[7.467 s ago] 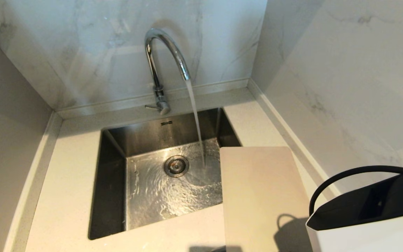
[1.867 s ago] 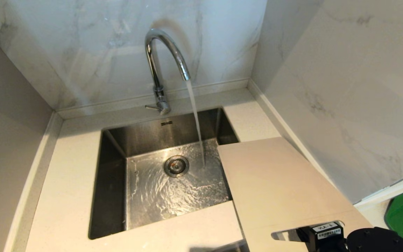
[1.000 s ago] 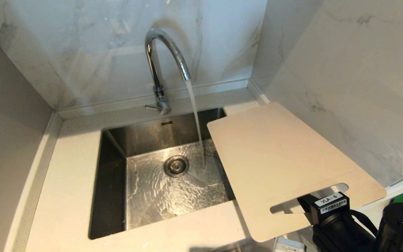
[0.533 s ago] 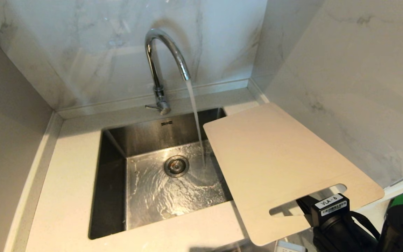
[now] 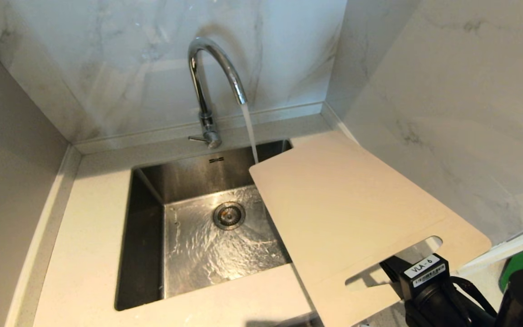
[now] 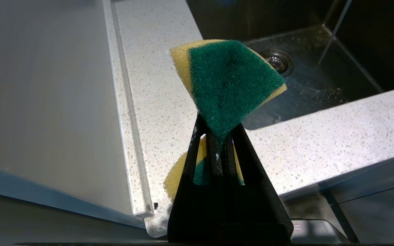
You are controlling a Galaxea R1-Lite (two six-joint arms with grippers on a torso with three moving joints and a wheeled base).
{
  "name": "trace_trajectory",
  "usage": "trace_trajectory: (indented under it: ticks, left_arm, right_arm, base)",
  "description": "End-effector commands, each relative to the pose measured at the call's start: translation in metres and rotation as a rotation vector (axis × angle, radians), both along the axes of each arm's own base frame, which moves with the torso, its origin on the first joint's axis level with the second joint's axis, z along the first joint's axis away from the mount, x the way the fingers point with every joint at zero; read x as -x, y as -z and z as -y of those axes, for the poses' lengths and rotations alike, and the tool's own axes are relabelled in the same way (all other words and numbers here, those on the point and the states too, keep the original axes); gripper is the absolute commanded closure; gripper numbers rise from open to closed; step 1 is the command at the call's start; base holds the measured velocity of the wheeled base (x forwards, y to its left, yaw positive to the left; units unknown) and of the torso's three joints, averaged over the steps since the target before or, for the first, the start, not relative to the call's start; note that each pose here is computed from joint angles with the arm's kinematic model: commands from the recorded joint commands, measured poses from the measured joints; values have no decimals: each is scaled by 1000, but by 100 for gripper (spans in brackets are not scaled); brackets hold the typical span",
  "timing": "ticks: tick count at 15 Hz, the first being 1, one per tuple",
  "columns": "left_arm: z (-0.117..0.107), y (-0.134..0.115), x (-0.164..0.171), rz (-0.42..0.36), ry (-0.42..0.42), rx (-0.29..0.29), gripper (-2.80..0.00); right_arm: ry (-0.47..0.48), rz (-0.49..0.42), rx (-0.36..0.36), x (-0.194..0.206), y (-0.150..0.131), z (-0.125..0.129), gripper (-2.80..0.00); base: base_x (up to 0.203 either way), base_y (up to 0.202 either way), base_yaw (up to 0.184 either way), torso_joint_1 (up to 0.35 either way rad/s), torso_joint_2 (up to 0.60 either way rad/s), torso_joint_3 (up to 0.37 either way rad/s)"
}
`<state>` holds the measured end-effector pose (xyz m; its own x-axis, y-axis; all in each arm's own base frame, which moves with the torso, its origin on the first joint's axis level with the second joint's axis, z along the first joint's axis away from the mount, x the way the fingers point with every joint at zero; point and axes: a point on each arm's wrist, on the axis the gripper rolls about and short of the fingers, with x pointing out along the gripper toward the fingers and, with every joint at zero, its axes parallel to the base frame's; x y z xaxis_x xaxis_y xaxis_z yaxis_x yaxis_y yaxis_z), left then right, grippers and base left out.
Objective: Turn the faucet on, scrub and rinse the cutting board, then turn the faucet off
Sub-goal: Pick up the cutting board
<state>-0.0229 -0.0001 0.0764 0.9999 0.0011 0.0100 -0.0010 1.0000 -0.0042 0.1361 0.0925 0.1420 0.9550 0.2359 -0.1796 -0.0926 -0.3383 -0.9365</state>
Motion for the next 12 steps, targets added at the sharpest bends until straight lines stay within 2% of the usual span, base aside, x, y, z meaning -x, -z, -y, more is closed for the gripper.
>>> trace_trajectory:
  ticks: [1, 2, 4, 12]
  left_arm:
    - [0, 0, 0, 2, 0, 0, 0]
    - [0, 0, 0, 2, 0, 0, 0]
    - [0, 0, 0, 2, 0, 0, 0]
    - [0, 0, 0, 2, 0, 0, 0]
  right_arm:
    - [-34, 15, 4, 4, -2, -4, 0]
    - [-60, 17, 9, 7, -2, -7, 0]
    - [-88, 40, 74, 9, -3, -8, 0]
    - [-210, 42, 139, 15, 3, -7, 0]
  base:
    - [0, 0, 0, 0, 0, 0]
    - [0, 0, 0, 0, 0, 0]
    - [0, 0, 0, 0, 0, 0]
    - [0, 0, 0, 0, 0, 0]
